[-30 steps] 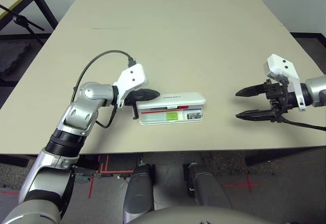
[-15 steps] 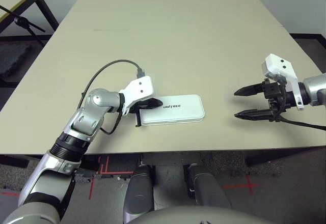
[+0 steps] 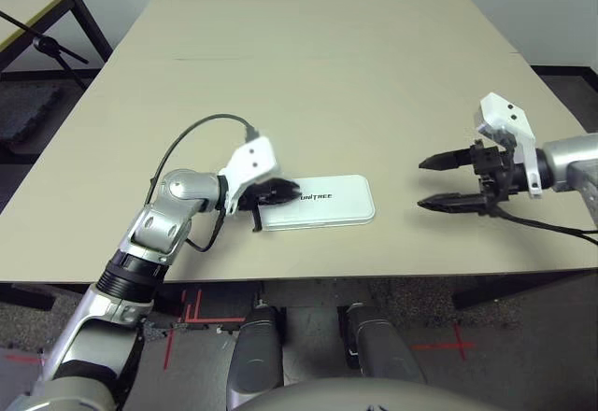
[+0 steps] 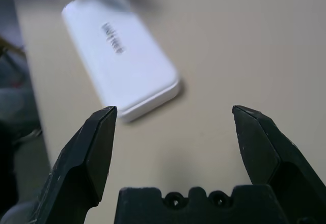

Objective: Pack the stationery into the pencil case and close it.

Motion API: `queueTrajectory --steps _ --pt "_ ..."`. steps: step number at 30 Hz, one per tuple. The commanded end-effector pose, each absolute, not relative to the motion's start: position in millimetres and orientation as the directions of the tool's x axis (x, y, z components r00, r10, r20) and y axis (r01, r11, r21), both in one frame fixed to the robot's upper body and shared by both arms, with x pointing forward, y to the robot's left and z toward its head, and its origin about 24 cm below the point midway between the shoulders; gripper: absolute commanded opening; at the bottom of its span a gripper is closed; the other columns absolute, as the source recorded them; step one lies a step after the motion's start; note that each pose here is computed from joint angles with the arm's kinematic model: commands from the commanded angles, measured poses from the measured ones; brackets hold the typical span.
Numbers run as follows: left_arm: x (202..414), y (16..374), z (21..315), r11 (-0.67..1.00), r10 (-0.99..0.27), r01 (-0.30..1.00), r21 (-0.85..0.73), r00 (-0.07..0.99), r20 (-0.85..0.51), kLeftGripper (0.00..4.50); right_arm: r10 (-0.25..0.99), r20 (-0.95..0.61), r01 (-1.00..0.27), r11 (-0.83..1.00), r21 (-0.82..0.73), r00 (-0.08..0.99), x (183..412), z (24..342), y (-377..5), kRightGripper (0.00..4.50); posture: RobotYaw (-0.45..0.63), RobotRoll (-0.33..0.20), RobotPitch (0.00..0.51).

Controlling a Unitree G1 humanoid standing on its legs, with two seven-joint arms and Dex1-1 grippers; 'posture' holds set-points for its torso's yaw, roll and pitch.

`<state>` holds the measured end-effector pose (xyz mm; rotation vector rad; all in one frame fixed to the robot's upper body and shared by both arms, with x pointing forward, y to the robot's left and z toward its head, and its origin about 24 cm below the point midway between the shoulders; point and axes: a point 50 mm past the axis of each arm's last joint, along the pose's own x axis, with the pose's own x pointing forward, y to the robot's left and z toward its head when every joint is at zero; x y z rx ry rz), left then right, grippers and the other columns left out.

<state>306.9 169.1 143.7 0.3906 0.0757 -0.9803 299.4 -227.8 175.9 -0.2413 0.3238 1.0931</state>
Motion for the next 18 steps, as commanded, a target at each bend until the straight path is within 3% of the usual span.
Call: queueTrajectory --steps 1,4,7,11,18 --pt "319 187 163 0.701 -0.708 0.701 0.133 0.706 0.018 3.27 0.782 -0.171 -0.794 0.607 -0.009 0.600 319 186 -235 4.50 -0.03 0.000 0.123" --pt "324 208 164 0.807 -0.591 0.588 0.064 0.803 0.079 4.39 0.692 -0.084 -0.694 0.720 0.006 0.717 332 184 -243 4.50 -0.03 0.000 0.125" --pt "332 241 159 0.920 -0.392 0.393 0.016 0.913 0.112 4.45 0.501 -0.015 -0.501 0.865 0.010 0.865 347 176 -259 4.50 -0.02 0.000 0.130" --pt "340 270 158 0.985 -0.165 0.171 -0.032 0.975 0.152 4.45 0.228 0.030 -0.229 0.973 0.033 0.973 359 162 -282 4.50 -0.01 0.000 0.134" --pt "340 303 142 0.994 0.105 -0.102 -0.031 0.986 0.126 4.45 -0.144 0.065 0.140 0.988 0.062 0.988 358 143 -319 4.50 -0.02 0.000 0.140"
